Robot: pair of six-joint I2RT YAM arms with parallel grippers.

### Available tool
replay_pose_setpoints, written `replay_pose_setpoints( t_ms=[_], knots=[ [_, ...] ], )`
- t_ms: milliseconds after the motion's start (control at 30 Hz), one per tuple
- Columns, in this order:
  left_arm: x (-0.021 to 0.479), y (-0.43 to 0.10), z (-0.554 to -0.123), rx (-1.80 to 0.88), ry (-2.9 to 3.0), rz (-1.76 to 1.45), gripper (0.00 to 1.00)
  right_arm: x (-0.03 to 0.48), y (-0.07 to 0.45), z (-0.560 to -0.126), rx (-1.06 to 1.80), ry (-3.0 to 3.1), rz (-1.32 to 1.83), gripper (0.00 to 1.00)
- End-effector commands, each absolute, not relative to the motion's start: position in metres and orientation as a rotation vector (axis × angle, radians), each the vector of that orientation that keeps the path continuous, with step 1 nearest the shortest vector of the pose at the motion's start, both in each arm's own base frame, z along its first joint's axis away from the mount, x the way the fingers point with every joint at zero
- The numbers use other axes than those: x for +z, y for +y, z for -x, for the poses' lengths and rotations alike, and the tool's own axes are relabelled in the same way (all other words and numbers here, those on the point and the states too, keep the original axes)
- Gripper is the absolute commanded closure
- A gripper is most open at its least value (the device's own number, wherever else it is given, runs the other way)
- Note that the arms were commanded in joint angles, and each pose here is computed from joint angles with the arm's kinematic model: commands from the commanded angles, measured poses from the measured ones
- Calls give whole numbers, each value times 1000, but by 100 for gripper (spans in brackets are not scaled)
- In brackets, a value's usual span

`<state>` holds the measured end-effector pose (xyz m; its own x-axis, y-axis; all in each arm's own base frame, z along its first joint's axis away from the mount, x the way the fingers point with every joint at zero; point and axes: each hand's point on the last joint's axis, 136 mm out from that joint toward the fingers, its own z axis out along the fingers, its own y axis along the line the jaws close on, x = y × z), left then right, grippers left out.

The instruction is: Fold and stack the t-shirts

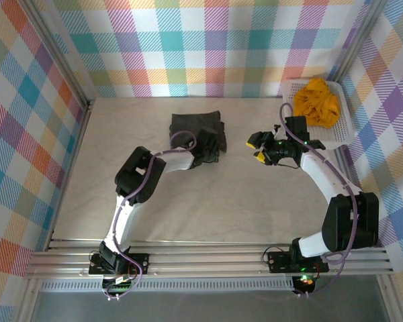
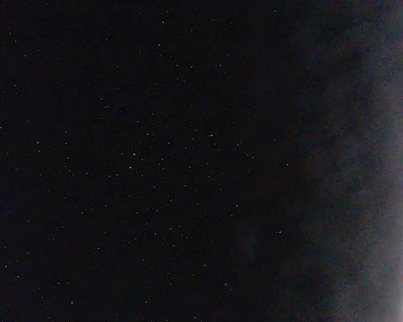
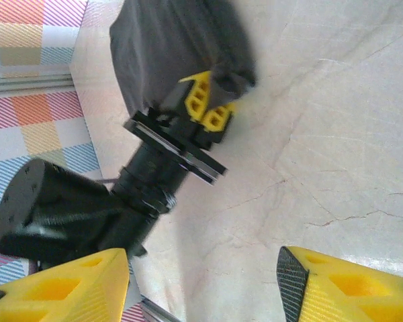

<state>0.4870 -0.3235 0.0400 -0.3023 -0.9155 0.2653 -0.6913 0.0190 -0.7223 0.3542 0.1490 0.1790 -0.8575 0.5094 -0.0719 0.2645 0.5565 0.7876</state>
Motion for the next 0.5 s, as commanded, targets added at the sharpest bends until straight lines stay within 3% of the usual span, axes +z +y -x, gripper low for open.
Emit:
replay_pose_setpoints(
  t_ms=[0, 267, 467],
  knots=[
    [30, -232, -504, -981, 2037, 1631, 100, 182, 147, -344, 1199, 2512, -607, 39],
    [27, -79, -540, -872, 2085, 1549, 100, 182, 145, -342, 1189, 2516, -619, 40],
    [29, -19, -581, -881, 2265, 1274, 100, 184, 145, -346, 1186, 2514, -607, 40]
  ],
)
